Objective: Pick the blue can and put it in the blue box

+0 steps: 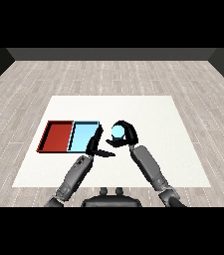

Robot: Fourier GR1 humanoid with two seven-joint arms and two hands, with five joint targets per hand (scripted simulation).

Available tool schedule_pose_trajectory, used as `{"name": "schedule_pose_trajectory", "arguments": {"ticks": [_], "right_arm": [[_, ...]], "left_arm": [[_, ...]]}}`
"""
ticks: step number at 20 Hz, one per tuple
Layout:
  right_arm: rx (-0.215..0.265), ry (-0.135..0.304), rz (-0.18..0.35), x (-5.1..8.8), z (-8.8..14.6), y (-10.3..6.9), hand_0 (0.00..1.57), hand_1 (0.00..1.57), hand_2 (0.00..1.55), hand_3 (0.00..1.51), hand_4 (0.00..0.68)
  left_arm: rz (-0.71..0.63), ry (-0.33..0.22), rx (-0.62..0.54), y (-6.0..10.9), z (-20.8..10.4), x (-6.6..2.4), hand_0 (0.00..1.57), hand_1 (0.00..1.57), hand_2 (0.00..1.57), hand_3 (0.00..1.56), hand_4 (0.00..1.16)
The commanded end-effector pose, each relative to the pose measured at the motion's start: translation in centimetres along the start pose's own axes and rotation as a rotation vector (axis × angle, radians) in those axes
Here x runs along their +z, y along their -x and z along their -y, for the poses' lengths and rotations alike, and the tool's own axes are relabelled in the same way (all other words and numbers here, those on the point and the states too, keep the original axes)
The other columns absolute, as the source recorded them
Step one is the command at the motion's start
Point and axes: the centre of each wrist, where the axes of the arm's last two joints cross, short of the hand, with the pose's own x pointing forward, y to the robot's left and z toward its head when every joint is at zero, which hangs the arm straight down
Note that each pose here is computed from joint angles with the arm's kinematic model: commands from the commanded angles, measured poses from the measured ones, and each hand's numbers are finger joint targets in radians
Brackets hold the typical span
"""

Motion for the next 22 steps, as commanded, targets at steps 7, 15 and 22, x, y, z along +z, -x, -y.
{"name": "schedule_pose_trajectory", "arguments": {"ticks": [7, 15, 22], "right_arm": [[-0.013, -0.058, 0.019, 1.3, 0.0, 0.3, 1.4, 1.4, 1.44, 1.41, 0.666], [0.008, -0.069, 0.004, -0.9, -0.8, -0.6, 1.42, 1.42, 1.43, 1.39, 0.653], [0.021, -0.094, 0.012, 0.3, -4.3, 0.6, 1.41, 1.41, 1.44, 1.39, 0.625]], "left_arm": [[-0.016, 0.015, -0.006, 0.8, 2.0, -2.63, 0.0, 0.0, 0.0, 0.0, 0.0], [-0.029, 0.041, 0.003, 1.4, 3.2, -0.38, 0.0, 0.0, 0.0, 0.0, 0.0], [-0.027, 0.047, 0.03, 0.1, 3.6, -1.43, 0.0, 0.0, 0.0, 0.0, 0.0]]}}
